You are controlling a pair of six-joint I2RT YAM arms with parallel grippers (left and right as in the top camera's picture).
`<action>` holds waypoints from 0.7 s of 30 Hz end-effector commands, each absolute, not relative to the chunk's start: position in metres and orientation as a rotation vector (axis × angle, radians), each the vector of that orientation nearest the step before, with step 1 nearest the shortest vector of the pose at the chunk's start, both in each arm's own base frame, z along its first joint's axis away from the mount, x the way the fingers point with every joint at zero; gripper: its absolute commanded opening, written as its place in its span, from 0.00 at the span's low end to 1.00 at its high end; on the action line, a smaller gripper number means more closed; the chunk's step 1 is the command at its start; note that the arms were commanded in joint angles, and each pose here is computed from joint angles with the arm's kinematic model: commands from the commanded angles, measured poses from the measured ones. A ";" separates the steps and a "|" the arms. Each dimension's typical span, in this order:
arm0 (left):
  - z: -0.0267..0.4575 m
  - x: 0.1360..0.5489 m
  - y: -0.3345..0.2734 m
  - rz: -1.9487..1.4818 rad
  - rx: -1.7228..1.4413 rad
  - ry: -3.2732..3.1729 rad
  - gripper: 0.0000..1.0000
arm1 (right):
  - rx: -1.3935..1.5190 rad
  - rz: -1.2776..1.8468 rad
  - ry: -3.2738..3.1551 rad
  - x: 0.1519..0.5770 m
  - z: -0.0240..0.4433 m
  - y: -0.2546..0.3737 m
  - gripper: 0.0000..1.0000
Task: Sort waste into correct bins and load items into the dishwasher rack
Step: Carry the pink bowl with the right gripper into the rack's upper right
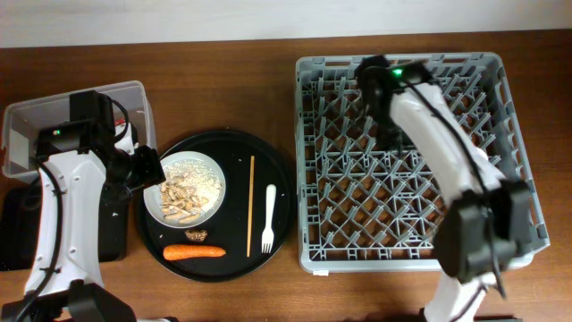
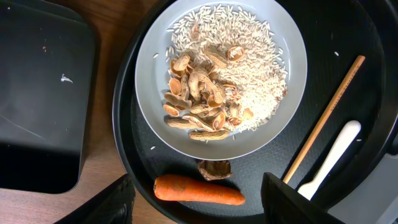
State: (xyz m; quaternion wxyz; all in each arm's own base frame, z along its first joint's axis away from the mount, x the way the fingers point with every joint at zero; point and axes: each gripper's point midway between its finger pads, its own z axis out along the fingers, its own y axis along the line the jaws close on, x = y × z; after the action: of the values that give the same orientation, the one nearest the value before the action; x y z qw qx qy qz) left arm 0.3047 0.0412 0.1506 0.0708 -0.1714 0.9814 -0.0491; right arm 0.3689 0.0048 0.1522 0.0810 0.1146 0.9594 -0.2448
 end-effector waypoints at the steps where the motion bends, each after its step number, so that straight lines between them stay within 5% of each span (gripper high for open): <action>1: 0.154 0.303 0.037 -0.196 -0.527 2.935 0.68 | 0.347 -0.463 2.799 0.354 0.205 0.022 0.82; 9: 0.154 0.306 0.012 -0.226 -0.405 2.957 0.69 | -0.025 0.192 2.985 0.321 0.208 0.103 0.87; 21: 0.152 0.297 0.024 -0.029 -0.406 2.993 0.70 | -0.489 0.392 2.930 0.281 0.193 0.248 0.89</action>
State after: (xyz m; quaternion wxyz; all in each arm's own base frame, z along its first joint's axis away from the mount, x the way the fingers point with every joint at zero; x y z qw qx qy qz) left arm 0.3024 0.0126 0.1495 0.0588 -0.1237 0.9896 -0.0431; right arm 0.2960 0.2065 0.2106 0.0933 -0.1351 0.9788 0.1222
